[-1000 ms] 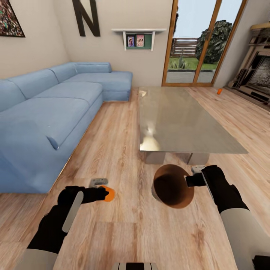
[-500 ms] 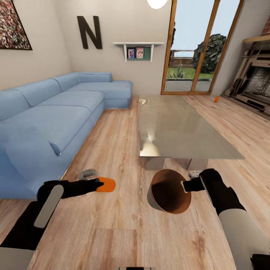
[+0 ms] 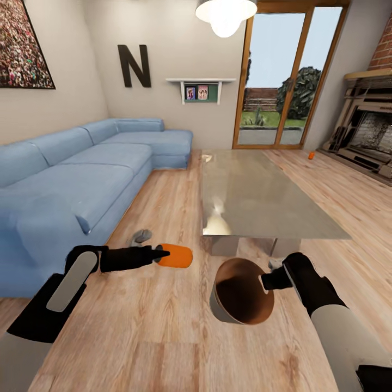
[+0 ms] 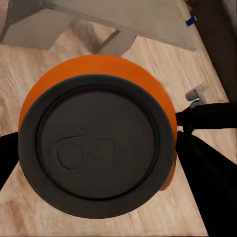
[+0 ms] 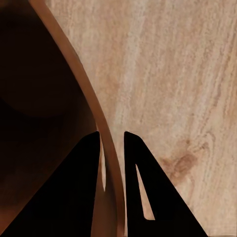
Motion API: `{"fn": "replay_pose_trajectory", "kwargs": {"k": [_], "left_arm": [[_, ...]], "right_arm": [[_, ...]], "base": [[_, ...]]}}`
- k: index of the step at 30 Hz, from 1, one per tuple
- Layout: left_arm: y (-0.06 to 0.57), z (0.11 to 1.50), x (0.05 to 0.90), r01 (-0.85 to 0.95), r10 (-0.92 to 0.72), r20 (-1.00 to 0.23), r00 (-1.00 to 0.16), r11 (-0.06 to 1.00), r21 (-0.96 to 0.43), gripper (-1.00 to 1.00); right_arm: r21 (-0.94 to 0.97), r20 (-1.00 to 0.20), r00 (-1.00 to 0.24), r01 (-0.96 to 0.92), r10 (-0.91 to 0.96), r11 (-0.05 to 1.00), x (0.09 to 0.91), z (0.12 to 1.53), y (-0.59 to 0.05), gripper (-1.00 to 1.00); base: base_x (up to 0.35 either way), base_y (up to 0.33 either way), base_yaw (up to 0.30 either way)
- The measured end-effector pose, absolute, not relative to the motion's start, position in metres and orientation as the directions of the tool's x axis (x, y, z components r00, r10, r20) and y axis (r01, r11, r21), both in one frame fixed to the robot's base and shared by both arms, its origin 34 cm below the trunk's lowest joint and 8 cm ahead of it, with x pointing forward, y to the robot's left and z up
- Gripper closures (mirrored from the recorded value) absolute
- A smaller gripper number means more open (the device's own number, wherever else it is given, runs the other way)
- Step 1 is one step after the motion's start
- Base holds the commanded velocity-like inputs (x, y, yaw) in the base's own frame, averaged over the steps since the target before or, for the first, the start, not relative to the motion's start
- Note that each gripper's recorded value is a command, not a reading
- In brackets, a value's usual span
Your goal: Put the three can of soda from the living room inside the tash can in the kitchen.
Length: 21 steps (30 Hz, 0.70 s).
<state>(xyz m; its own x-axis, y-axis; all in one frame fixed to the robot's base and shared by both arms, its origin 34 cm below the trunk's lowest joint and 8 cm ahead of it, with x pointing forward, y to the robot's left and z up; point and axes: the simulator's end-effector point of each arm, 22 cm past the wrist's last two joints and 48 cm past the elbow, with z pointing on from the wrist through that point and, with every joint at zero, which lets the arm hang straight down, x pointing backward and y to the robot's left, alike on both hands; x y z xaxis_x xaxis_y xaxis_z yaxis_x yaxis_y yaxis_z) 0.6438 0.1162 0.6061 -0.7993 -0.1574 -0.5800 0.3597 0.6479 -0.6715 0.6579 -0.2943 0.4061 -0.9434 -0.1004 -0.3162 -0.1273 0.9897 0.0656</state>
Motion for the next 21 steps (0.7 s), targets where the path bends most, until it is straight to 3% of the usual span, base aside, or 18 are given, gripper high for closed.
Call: {"fn": "replay_pose_trajectory", "kwargs": {"k": [21], "left_arm": [[0.065,0.7,0.627,0.462,-0.134,-0.583,-0.801,0.48,-0.745,1.0]], "right_arm": [[0.094,-0.267,-0.955,-0.157,-0.127,0.983,0.65,0.429,-0.264,1.0]], "base": [[0.0,0.0,0.0]]}}
